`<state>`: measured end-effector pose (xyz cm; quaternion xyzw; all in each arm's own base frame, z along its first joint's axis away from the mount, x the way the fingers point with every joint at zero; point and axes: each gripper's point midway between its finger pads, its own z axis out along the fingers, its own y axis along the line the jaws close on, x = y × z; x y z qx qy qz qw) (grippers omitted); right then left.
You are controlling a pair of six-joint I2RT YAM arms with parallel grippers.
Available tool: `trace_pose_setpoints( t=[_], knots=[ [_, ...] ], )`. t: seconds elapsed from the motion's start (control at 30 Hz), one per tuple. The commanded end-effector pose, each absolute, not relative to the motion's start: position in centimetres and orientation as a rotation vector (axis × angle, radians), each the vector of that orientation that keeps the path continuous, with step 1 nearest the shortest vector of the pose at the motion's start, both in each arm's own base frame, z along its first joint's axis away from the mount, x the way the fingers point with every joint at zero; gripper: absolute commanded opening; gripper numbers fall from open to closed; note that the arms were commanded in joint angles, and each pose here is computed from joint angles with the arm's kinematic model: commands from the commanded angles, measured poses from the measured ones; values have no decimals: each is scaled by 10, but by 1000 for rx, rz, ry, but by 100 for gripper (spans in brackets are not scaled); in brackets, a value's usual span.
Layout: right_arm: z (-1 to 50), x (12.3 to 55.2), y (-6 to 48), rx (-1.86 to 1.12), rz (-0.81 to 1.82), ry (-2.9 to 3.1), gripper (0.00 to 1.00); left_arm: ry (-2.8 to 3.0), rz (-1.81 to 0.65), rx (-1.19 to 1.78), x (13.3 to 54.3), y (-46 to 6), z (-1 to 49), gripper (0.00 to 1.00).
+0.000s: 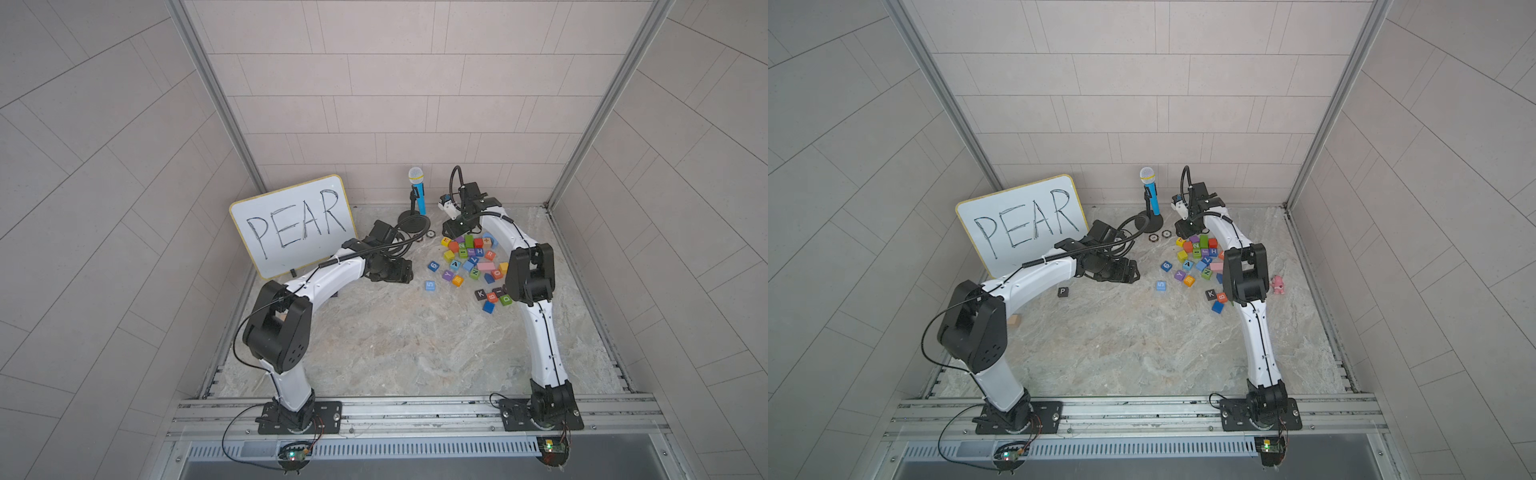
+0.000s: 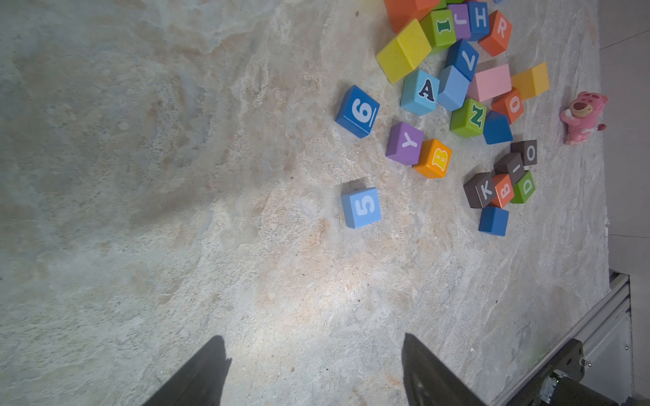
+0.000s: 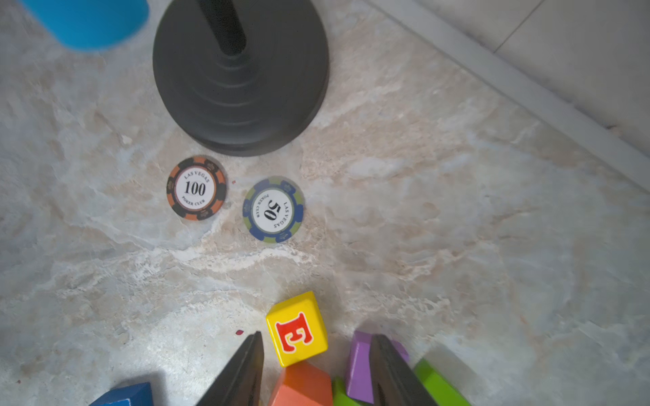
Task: Spell the uppercase word “pear” with letter blocks
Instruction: Pick up the letter block from the center of the board.
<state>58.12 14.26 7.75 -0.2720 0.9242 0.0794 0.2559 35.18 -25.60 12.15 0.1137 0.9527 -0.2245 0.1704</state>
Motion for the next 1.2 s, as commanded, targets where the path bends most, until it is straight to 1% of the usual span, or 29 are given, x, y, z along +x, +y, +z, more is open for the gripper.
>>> trace_pose_setpoints(
  t=[0.0, 0.2, 0.67, 1.03, 1.17],
  knots=[
    [71, 570, 140, -824, 179, 2554, 54, 2702, -621, 337, 353, -253, 125, 82],
    [60, 568, 139, -860, 157, 2571, 56, 2703, -624, 335, 352, -252, 124, 82],
    [33, 570, 151, -904, 173, 2590, 50, 2689, -627, 324, 352, -251, 128, 82],
    [35, 570, 158, -900, 190, 2583, 34, 2680, -621, 327, 353, -250, 133, 82],
    [41, 569, 160, -902, 189, 2573, 30, 2682, -597, 319, 353, -246, 134, 82]
  ],
)
